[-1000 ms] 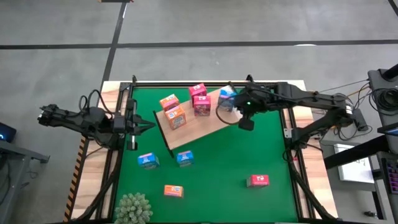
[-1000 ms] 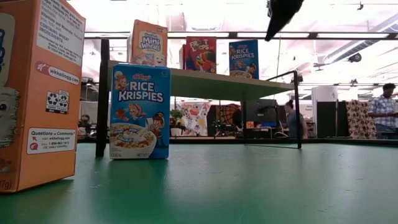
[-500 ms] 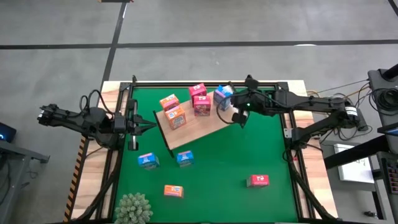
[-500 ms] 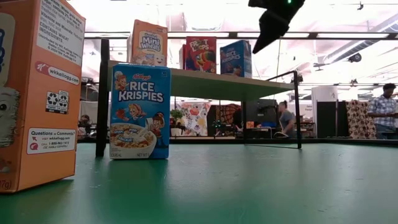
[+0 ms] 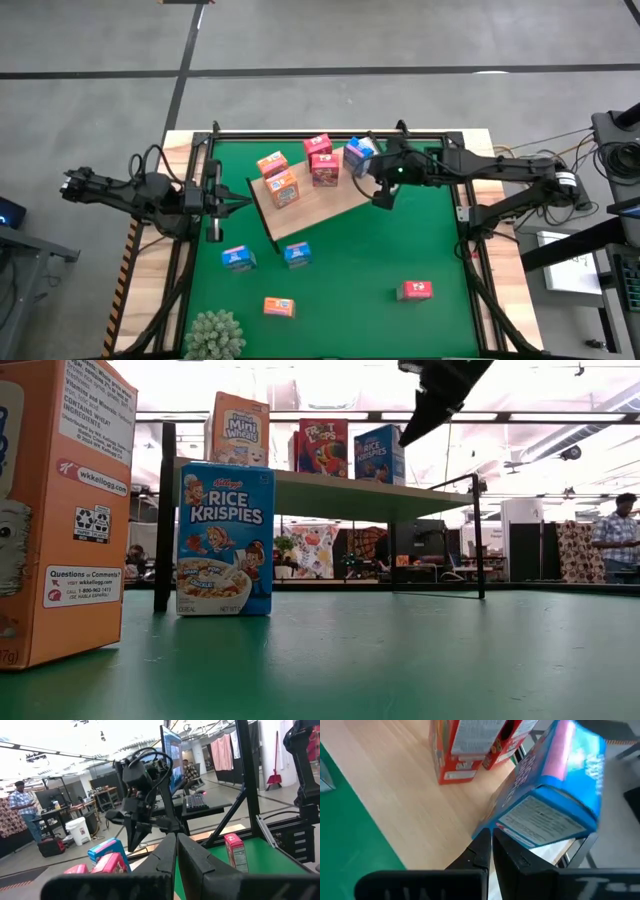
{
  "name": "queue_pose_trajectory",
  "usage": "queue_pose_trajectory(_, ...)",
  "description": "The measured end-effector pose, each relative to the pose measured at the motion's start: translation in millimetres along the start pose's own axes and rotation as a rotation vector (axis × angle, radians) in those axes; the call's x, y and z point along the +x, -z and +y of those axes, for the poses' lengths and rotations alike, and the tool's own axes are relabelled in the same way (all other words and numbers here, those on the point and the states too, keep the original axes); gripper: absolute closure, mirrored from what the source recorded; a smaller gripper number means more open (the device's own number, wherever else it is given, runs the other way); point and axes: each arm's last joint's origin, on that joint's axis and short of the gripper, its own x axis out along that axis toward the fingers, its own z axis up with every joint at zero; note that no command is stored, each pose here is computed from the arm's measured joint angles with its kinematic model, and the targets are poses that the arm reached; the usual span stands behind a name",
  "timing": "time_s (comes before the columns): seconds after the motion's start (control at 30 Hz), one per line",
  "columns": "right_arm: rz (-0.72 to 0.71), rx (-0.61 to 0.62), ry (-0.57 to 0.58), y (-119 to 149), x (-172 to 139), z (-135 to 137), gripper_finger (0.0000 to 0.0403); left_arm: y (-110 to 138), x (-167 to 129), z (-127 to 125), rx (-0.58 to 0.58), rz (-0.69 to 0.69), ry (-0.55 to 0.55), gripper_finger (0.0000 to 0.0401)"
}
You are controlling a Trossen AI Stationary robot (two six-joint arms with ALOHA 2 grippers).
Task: Stack cereal on shelf
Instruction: Put the right blue cereal box on the shelf
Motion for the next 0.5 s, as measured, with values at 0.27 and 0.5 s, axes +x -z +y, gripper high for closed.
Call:
queue_pose_trajectory(0.27,-0.015,-0.022,0.157,4,10,-4,0.0394,0,1,0,0.001,0.004,0.001,0.0401)
queue_pose_trajectory(0.5,-0.002,-0.045,0.266,6,11,-6,0.0394,0,1,0,0.001,0.003,0.001,0.0401)
